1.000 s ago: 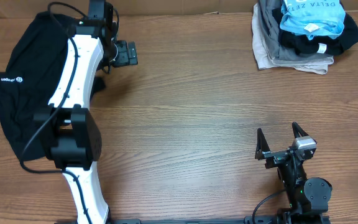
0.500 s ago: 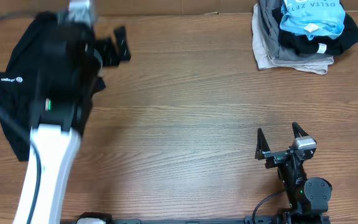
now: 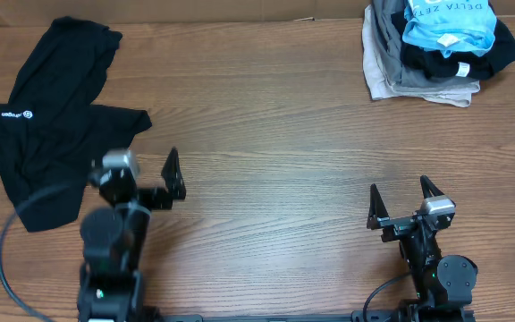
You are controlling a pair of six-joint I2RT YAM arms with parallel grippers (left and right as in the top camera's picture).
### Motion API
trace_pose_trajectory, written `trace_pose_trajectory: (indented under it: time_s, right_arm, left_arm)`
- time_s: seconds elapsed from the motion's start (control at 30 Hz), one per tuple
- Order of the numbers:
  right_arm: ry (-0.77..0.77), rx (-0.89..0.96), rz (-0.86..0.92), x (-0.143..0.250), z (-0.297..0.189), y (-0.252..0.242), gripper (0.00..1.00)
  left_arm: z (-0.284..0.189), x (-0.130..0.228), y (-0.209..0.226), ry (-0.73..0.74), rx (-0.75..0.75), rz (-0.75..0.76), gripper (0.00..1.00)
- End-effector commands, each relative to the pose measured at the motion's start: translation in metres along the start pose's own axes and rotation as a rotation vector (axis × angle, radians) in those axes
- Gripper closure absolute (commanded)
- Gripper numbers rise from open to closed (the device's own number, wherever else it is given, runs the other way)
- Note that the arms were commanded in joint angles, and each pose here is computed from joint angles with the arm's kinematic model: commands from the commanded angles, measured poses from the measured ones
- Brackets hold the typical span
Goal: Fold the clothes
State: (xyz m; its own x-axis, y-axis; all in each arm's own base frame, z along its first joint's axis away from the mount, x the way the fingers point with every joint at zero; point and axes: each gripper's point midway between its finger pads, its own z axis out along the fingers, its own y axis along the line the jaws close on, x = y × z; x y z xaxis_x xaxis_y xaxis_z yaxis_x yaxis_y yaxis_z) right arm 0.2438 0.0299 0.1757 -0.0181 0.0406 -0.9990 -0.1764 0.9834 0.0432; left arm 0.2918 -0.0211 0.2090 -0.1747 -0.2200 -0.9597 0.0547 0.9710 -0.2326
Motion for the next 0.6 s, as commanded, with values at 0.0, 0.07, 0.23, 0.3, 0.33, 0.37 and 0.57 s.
trace_pose_trajectory:
  time_s: [0.0, 0.07, 0.23, 0.3, 0.33, 0.37, 0.57]
  right_arm:
    - [-0.004, 0.015, 0.003, 0.002, 0.000, -0.003, 0.00]
    - [-0.004, 0.015, 0.002, 0.002, 0.000, -0.003, 0.00]
    - [-0.004, 0.015, 0.002, 0.002, 0.000, -0.003, 0.00]
    - [-0.004, 0.015, 0.002, 0.002, 0.000, -0.003, 0.00]
    - [-0.004, 0.015, 0.002, 0.002, 0.000, -0.003, 0.00]
    - [-0.004, 0.015, 0.003, 0.002, 0.000, -0.003, 0.00]
    - [-0.004, 0.015, 0.003, 0.002, 0.000, -0.003, 0.00]
  left_arm:
    - [-0.012, 0.028, 0.009, -0.017, 0.001, 0.014, 0.00]
    - [-0.018, 0.036, 0.012, -0.042, 0.000, 0.016, 0.00]
    - [-0.026, 0.052, 0.018, -0.083, 0.006, 0.025, 0.00]
    - [-0.028, 0.058, 0.019, -0.064, 0.001, 0.037, 0.00]
    - [-0.029, 0.059, 0.019, -0.060, 0.001, 0.051, 0.00]
    - [-0.031, 0.059, 0.019, -0.062, 0.000, 0.061, 0.00]
    - [-0.038, 0.055, 0.019, -0.092, -0.009, 0.130, 0.00]
